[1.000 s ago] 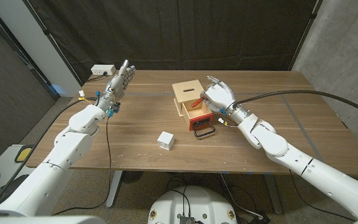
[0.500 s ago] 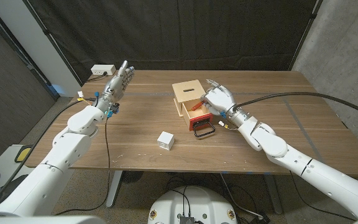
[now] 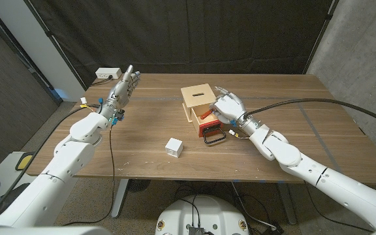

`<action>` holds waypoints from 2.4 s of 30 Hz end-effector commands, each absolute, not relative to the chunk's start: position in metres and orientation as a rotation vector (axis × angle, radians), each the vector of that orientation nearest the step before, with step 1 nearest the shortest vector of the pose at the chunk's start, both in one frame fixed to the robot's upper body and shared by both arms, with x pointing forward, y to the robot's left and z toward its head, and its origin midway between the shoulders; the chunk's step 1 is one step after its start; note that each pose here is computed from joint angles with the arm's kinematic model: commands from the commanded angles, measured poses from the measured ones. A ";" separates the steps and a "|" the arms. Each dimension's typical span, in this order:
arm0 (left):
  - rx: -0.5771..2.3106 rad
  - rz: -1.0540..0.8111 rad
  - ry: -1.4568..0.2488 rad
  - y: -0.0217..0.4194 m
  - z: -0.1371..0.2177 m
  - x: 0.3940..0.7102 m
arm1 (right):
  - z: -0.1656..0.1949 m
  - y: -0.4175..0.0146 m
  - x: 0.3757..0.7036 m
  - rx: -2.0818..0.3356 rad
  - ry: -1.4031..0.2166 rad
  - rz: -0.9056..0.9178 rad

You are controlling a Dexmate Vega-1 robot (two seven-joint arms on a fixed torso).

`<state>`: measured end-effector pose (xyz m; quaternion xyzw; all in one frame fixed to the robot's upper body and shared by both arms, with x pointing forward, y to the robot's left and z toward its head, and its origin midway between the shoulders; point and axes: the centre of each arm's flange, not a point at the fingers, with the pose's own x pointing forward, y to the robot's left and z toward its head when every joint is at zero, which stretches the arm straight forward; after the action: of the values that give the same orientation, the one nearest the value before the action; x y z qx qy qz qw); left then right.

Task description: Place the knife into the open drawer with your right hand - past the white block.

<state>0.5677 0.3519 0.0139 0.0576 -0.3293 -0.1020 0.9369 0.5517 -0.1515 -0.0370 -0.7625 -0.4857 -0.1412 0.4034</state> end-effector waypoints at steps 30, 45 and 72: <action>0.111 -0.207 -0.666 0.350 0.011 0.570 | -0.041 -0.153 0.555 -1.932 -1.213 -0.280; 0.116 -0.214 -0.664 0.350 0.011 0.570 | -0.038 -0.153 0.549 -1.919 -1.214 -0.286; 0.111 -0.220 -0.683 0.350 0.008 0.568 | -0.021 -0.152 0.526 -1.764 -1.229 -0.361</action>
<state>0.5683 0.3499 0.0078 0.0545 -0.3285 -0.1056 0.9370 0.5360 -0.1516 -0.0302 -0.7439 -0.4946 -0.1304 0.4301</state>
